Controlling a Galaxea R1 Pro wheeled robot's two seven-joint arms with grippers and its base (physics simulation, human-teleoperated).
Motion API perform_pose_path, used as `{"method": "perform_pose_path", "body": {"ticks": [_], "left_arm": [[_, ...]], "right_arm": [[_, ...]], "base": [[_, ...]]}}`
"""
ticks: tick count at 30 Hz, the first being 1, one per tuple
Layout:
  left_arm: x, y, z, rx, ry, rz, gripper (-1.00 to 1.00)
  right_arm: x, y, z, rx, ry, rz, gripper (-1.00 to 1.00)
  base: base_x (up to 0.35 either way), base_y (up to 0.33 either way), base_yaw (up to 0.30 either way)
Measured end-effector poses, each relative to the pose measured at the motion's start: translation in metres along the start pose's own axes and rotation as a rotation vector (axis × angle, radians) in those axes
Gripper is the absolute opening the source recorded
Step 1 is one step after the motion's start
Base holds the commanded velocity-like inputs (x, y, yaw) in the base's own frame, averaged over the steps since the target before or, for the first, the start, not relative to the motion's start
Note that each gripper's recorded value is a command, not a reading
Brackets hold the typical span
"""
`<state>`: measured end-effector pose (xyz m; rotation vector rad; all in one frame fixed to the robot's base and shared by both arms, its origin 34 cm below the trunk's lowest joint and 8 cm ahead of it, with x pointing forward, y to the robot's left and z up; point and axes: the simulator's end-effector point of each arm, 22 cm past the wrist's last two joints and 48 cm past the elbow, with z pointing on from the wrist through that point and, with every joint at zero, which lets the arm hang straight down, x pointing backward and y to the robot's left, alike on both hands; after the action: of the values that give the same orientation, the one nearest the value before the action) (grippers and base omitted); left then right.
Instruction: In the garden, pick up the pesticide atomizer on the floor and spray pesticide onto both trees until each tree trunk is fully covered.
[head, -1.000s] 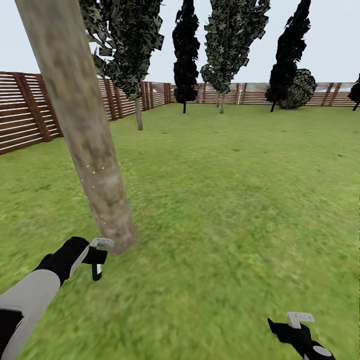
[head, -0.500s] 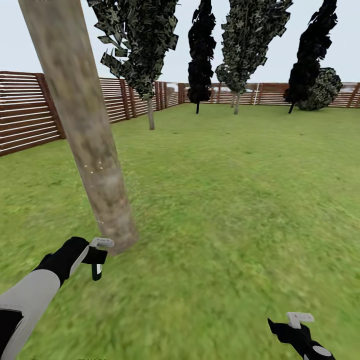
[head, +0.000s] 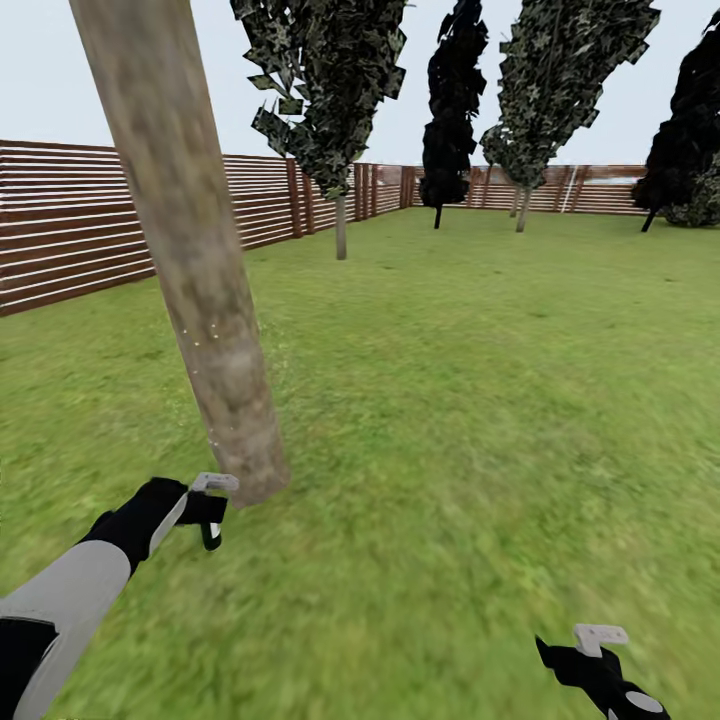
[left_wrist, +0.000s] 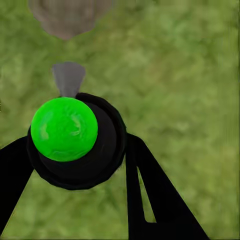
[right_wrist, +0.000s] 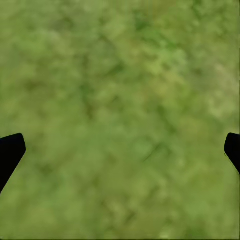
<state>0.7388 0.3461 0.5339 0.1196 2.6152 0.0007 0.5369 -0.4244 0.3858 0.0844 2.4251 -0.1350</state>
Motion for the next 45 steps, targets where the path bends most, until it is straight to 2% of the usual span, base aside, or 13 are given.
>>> {"method": "perform_pose_path", "body": {"ticks": [3,5,9,14,16,22,25,28,33,35,40,43,45], "left_arm": [[0.017,0.014,0.001,-0.011,0.011,0.006,-1.00],[-0.007,0.020,-0.012,0.033,-0.024,-0.001,-1.00],[-0.108,0.007,-0.063,0.123,-0.095,-0.010,-1.00],[-0.177,0.040,-0.121,0.084,-0.125,-0.048,-1.00],[-0.173,0.039,-0.121,0.102,-0.126,-0.040,-1.00],[-0.073,0.015,-0.064,0.195,-0.034,0.031,-1.00],[-0.062,0.004,-0.065,0.264,-0.040,0.158,-1.00],[-0.095,0.021,-0.095,0.278,-0.077,0.228,-1.00],[-0.207,0.029,-0.172,0.254,-0.213,0.233,-1.00],[-0.220,0.030,-0.186,0.249,-0.211,0.233,-1.00],[-0.192,0.029,-0.171,0.255,-0.122,0.229,-1.00],[-0.142,0.022,-0.133,0.242,-0.033,0.336,-1.00],[-0.125,0.020,-0.123,0.242,-0.003,0.356,-1.00]], "right_arm": [[0.000,0.000,0.000,0.000,0.001,0.000,1.00],[0.001,0.000,0.000,0.000,0.001,0.000,1.00],[0.001,0.000,0.000,0.000,0.001,0.001,1.00],[0.001,0.000,0.000,0.000,0.002,0.000,1.00],[0.001,-0.003,0.000,0.004,0.002,-0.002,1.00],[0.001,-0.004,0.000,0.004,0.003,-0.002,1.00],[0.000,-0.004,0.000,0.005,0.002,-0.002,1.00],[0.001,-0.004,0.000,0.005,0.003,-0.002,1.00],[0.000,-0.004,0.000,0.005,0.002,-0.002,1.00],[0.000,-0.004,0.000,0.005,0.002,-0.002,1.00],[0.001,-0.004,0.000,0.005,0.003,-0.002,1.00],[0.001,-0.004,0.000,0.005,0.003,-0.002,1.00],[0.001,-0.004,0.000,0.005,0.003,-0.002,1.00]], "base": [[0.011,-0.011,0.010],[0.000,0.000,0.000],[0.000,0.000,0.000],[0.000,0.000,0.000],[0.000,0.000,0.000],[0.000,0.000,0.000],[0.000,0.000,0.000],[0.000,0.000,0.000],[0.000,0.000,0.000],[0.000,0.000,0.000],[0.000,0.000,0.000],[0.000,0.000,0.000],[0.000,0.000,0.000]]}}
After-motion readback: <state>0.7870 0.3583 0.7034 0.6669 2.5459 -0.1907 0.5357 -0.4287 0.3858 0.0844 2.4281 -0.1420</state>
